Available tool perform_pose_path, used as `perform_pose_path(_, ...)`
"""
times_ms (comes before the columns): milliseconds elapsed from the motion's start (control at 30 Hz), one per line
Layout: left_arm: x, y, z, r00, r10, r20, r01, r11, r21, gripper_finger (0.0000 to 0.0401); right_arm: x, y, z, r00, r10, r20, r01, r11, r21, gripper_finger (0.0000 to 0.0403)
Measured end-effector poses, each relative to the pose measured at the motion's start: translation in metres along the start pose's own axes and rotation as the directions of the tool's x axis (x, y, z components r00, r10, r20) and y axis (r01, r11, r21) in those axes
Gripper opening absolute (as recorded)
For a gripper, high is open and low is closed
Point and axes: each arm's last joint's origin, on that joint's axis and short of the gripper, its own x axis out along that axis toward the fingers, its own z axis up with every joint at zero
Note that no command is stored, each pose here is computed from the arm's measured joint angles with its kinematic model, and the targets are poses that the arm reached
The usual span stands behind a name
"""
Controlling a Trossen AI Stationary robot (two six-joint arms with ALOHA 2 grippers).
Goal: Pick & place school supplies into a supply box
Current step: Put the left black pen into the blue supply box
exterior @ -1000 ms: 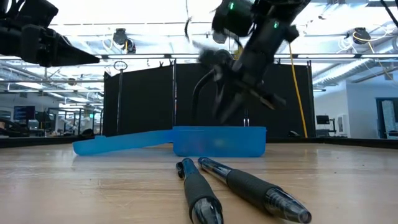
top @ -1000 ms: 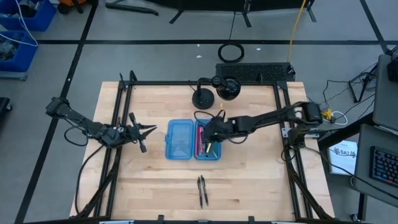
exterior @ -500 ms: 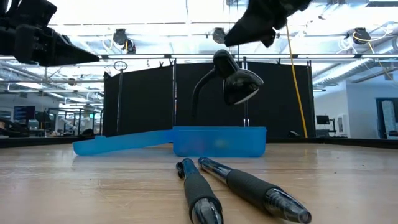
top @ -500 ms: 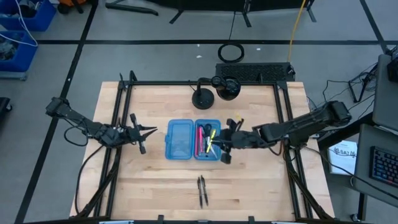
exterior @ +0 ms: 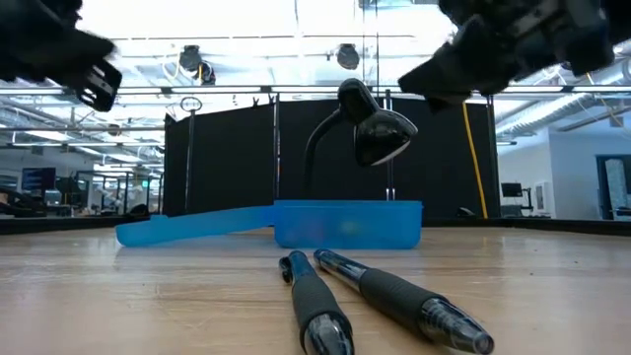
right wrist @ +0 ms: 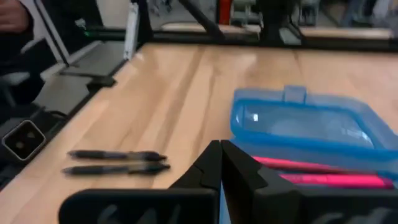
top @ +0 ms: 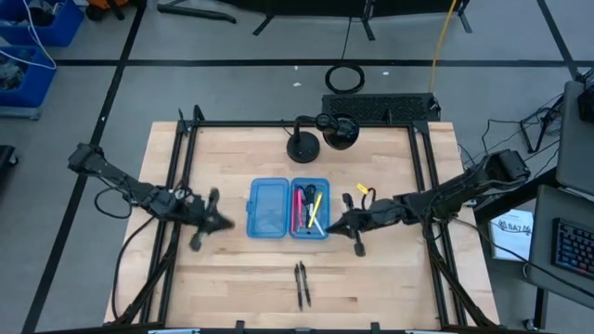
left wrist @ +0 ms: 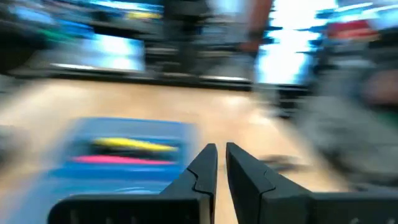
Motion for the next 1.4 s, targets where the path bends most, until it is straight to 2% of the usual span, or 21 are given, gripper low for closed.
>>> perform_pose_path(67, 0.002, -0.006, 0.002, 0.991, -0.137, 0.008, 0.137, 0.987, -0.079, 0.0037, -0.002, 0.001, -0.006, 0.999, -0.004, 0.048, 0.005, 1.0, -0.017, 0.0001)
perform_pose_path(100, 0.003, -0.009, 0.002, 0.987, -0.161, 0.012, 0.161, 0.979, -0.122, 0.0037, -0.004, 0.001, -0.009, 0.997, -0.026, 0.066, 0.027, 0.999, -0.017, 0.0001)
perform_pose_path(233, 0.012, -0.023, -0.002, 0.987, -0.158, 0.014, 0.158, 0.965, -0.209, 0.0031, -0.008, 0.002, -0.022, 0.998, -0.028, 0.051, 0.03, 0.998, -0.048, 0.0)
perform_pose_path(400, 0.038, -0.061, 0.017, 0.998, -0.052, -0.021, 0.046, 0.975, -0.215, 0.0005, -0.014, 0.006, -0.039, 1.0, -0.008, 0.009, 0.009, 0.994, -0.11, 0.0)
perform_pose_path(533, 0.072, -0.1, 0.039, 0.994, 0.082, -0.067, -0.089, 0.989, -0.118, 0.0008, -0.021, 0.01, -0.051, 1.0, 0.017, -0.022, -0.02, 0.988, -0.153, 0.0)
perform_pose_path(633, 0.098, -0.125, 0.058, 0.976, 0.186, -0.112, -0.196, 0.977, -0.088, 0.0003, -0.028, 0.013, -0.063, 0.999, 0.04, -0.021, -0.043, 0.982, -0.183, 0.0)
perform_pose_path(733, 0.12, -0.144, 0.07, 0.943, 0.281, -0.178, -0.307, 0.942, -0.136, 0.0005, -0.038, 0.015, -0.071, 0.994, 0.098, 0.05, -0.084, 0.97, -0.228, 0.0)
perform_pose_path(833, 0.138, -0.159, 0.079, 0.915, 0.327, -0.238, -0.375, 0.906, -0.195, 0.0003, -0.053, 0.014, -0.074, 0.971, 0.18, 0.157, -0.138, 0.96, -0.245, 0.0)
perform_pose_path(900, 0.151, -0.169, 0.08, 0.898, 0.354, -0.262, -0.413, 0.883, -0.221, 0.0004, -0.065, 0.012, -0.076, 0.959, 0.185, 0.215, -0.13, 0.961, -0.246, 0.0)
perform_pose_path(1033, 0.174, -0.186, 0.08, 0.875, 0.412, -0.256, -0.466, 0.859, -0.212, 0.0003, -0.08, 0.01, -0.063, 0.929, 0.166, 0.33, -0.094, 0.97, -0.225, 0.0)
perform_pose_path(1100, 0.182, -0.191, 0.076, 0.858, 0.463, -0.222, -0.507, 0.831, -0.229, 0.0003, -0.085, 0.011, -0.061, 0.931, 0.174, 0.321, -0.105, 0.97, -0.221, 0.0)
perform_pose_path(1200, 0.197, -0.187, 0.057, 0.827, 0.505, -0.245, -0.56, 0.771, -0.302, 0.0002, -0.089, 0.011, -0.07, 0.973, 0.156, 0.172, -0.116, 0.967, -0.226, 0.0)
perform_pose_path(1300, 0.214, -0.179, 0.036, 0.804, 0.509, -0.308, -0.593, 0.725, -0.349, 0.0002, -0.096, 0.014, -0.059, 0.972, 0.13, 0.197, -0.081, 0.968, -0.239, 0.0)
perform_pose_path(1400, 0.227, -0.175, 0.027, 0.795, 0.493, -0.354, -0.606, 0.687, -0.402, 0.0001, -0.104, 0.015, -0.059, 0.968, 0.133, 0.211, -0.074, 0.96, -0.268, 0.0)
